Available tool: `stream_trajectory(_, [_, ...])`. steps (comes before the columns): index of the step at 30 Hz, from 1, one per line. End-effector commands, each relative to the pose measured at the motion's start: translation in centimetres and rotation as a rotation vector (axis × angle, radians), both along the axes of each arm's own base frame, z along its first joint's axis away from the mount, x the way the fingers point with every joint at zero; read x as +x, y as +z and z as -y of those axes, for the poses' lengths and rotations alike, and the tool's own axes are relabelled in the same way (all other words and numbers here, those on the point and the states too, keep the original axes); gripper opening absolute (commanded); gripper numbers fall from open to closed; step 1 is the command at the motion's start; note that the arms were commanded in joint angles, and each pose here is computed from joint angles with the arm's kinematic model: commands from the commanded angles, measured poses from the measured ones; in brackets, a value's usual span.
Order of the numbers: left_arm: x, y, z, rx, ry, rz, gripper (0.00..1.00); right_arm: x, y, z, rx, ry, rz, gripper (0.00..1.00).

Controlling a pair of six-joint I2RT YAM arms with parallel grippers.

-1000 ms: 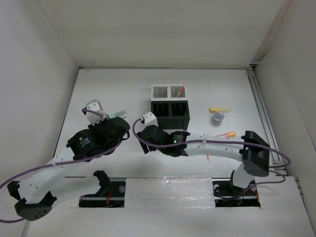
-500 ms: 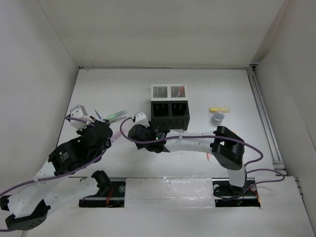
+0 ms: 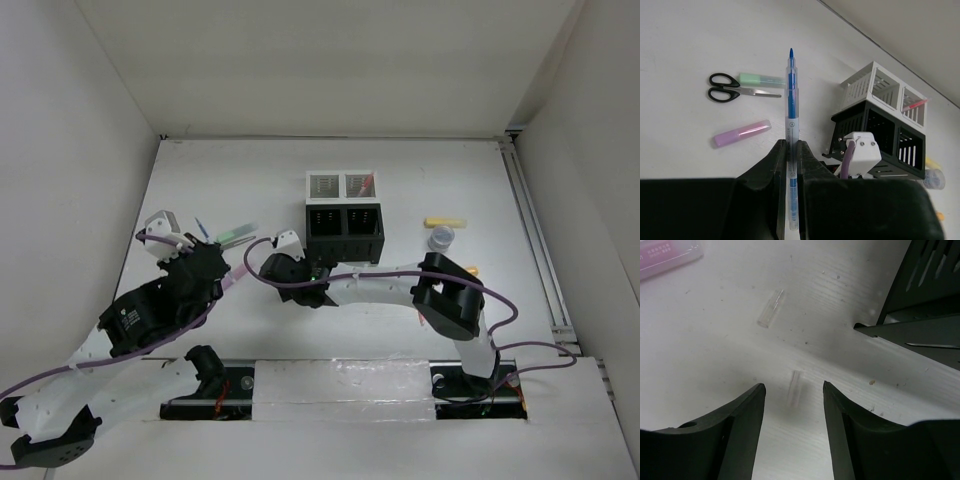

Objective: Sort the stationery into containers
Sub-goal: Close the pen cap on the pen.

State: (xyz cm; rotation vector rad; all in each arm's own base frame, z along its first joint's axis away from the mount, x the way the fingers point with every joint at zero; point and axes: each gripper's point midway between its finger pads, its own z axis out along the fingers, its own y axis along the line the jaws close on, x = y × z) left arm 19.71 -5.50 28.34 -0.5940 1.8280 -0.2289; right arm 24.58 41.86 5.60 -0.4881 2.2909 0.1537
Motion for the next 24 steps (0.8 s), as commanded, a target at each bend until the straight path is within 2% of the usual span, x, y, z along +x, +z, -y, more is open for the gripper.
stream_trajectory(1, [0.1, 0.1, 0.1, -0.001, -0.008, 0.016, 0.00, 0.8, 1.2, -0.5, 0.055, -0.049, 0.023, 0.55])
stream_trajectory(15, [0.0, 0.6, 0.1, -0.016, -0.021, 0.032, 0.00, 0.2, -2.2, -0.3, 0.031, -0.033, -0.042, 0.52])
stream_trajectory(20, [0.0, 0.8, 0.0, -0.022, -0.024, 0.042, 0.00, -0.3, -3.2, -0.2, 0.030, -0.030, -0.067, 0.48])
stream_trajectory(24, [0.0, 0.5, 0.1, -0.015, -0.024, 0.037, 0.00, -0.5, -3.7, -0.2, 0.030, -0.031, -0.080, 0.38])
